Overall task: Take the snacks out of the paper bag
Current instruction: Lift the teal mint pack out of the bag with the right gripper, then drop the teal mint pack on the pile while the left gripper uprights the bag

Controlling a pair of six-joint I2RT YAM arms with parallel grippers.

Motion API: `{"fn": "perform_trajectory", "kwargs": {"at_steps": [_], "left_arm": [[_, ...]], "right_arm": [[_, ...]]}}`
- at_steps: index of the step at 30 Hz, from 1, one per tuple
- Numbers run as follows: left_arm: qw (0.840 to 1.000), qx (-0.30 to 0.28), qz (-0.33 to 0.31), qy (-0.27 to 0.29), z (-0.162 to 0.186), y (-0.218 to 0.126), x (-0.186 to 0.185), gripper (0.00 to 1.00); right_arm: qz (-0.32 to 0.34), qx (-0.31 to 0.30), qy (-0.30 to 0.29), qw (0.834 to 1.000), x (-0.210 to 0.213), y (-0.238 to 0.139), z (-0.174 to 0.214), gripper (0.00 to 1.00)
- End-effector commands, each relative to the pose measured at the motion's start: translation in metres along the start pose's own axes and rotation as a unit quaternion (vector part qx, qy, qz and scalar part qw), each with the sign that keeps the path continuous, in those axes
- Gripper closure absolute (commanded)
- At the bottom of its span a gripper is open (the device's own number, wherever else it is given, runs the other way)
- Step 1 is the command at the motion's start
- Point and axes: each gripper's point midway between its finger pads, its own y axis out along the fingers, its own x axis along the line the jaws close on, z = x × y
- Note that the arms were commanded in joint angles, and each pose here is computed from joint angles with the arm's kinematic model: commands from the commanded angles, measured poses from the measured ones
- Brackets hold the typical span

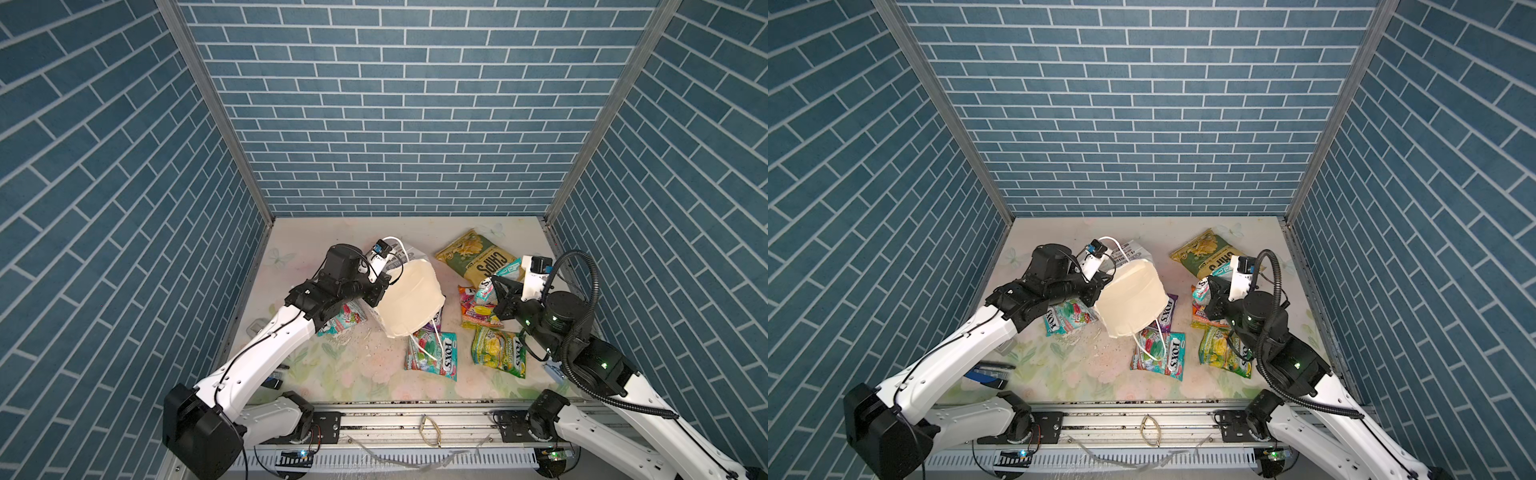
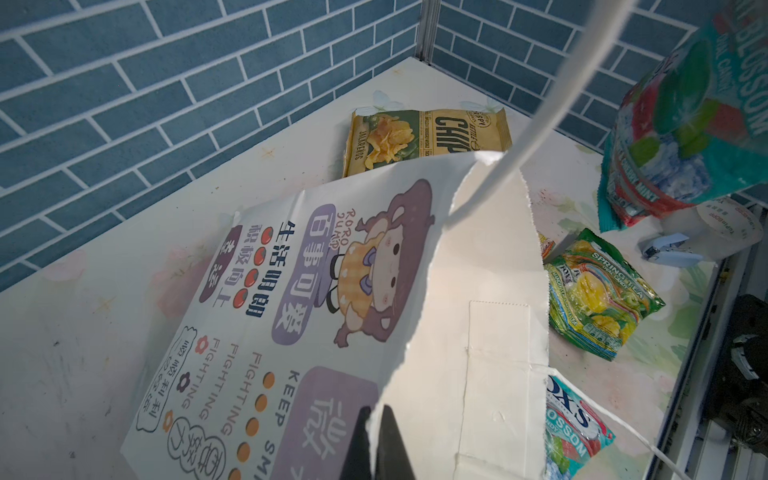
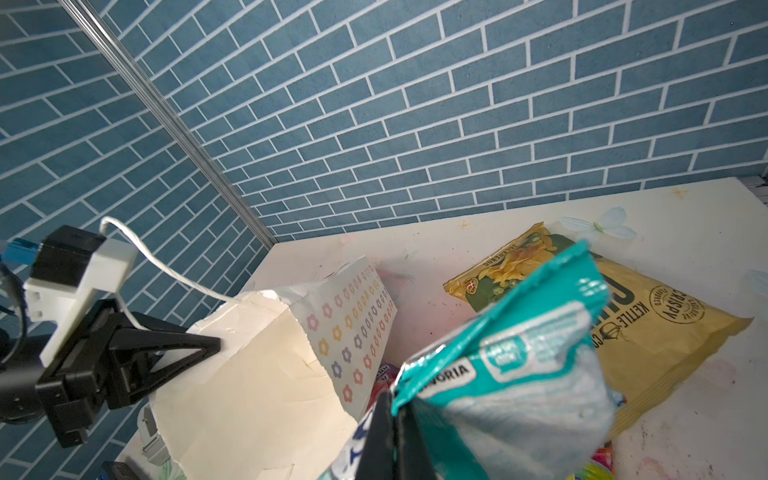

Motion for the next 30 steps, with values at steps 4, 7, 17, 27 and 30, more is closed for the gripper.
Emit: {"fn": "perform_trajectory", "kwargs": {"at_steps": [4, 7, 17, 27, 30], "left_arm": [[0.997, -0.016, -0.057, -0.048, -0.026, -0.023, 0.022, 0.99], [0.995, -0.033, -0.072, -0.067, -0.038, -0.036, 0.029, 0.98], [0.970, -0.017, -0.150, -0.189, -0.030, -0.073, 0.069, 0.96], [0.958, -0.055, -0.075, -0.273, -0.021, -0.058, 0.078, 0.96], [0.958, -0.063, -0.059, -0.275, -0.028, -0.055, 0.075, 0.96]], "right_arm": [[-0.024, -0.015, -0.029, 0.999, 0.019, 0.006, -0.025, 1.00], [-0.035, -0.006, -0.035, 0.999, 0.027, 0.015, -0.026, 1.00], [-0.043, 0.057, -0.003, 0.997, 0.022, 0.068, -0.017, 1.00], [-0.114, 0.138, 0.054, 0.982, 0.026, 0.143, 0.009, 1.00], [-0.155, 0.161, 0.077, 0.972, 0.034, 0.166, 0.019, 1.00]]}}
